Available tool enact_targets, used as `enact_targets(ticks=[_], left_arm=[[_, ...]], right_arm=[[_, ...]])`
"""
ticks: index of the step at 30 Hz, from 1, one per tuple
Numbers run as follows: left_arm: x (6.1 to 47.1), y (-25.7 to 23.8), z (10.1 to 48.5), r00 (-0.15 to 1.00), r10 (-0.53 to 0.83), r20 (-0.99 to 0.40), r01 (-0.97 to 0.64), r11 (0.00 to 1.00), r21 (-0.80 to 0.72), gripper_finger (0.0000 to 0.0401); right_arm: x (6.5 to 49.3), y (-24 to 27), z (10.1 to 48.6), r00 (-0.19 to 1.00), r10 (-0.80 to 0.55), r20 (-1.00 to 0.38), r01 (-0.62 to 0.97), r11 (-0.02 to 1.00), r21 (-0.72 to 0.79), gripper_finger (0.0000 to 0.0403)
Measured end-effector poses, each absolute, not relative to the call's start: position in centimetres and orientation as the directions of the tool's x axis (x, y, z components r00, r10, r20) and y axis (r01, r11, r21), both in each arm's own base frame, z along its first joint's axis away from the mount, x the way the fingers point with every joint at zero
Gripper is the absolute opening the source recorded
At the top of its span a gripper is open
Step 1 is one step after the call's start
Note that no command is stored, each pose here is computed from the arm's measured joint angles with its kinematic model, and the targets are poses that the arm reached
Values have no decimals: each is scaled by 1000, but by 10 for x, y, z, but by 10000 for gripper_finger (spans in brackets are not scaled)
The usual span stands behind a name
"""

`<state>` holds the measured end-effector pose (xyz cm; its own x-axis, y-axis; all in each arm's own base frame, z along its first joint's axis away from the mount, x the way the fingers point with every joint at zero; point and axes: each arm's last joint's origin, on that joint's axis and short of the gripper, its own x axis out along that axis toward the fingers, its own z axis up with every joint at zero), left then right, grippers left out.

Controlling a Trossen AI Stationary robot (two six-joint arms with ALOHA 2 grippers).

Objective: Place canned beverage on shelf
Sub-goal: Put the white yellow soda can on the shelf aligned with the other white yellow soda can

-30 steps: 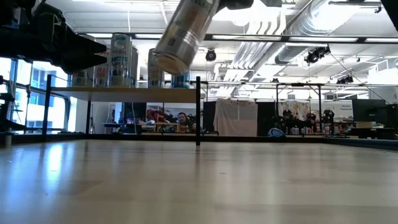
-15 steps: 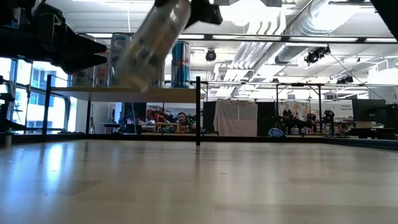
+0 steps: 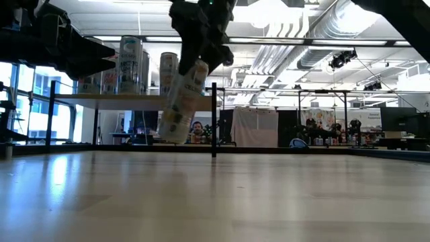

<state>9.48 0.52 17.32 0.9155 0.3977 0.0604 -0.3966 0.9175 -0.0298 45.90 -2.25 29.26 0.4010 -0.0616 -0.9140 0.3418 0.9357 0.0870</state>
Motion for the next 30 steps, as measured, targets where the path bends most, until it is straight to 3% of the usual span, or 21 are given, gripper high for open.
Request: enact_targets(ticks=[12, 30], left_arm=[[95, 5, 173, 916, 398, 60, -396, 918, -30, 289], [95, 5, 173, 914, 402, 60, -401, 916, -30, 289]], right_arm=[[460, -32, 274, 312, -97, -945, 353, 936, 21, 256], [478, -40, 261, 404, 11, -915, 322, 934, 154, 260]])
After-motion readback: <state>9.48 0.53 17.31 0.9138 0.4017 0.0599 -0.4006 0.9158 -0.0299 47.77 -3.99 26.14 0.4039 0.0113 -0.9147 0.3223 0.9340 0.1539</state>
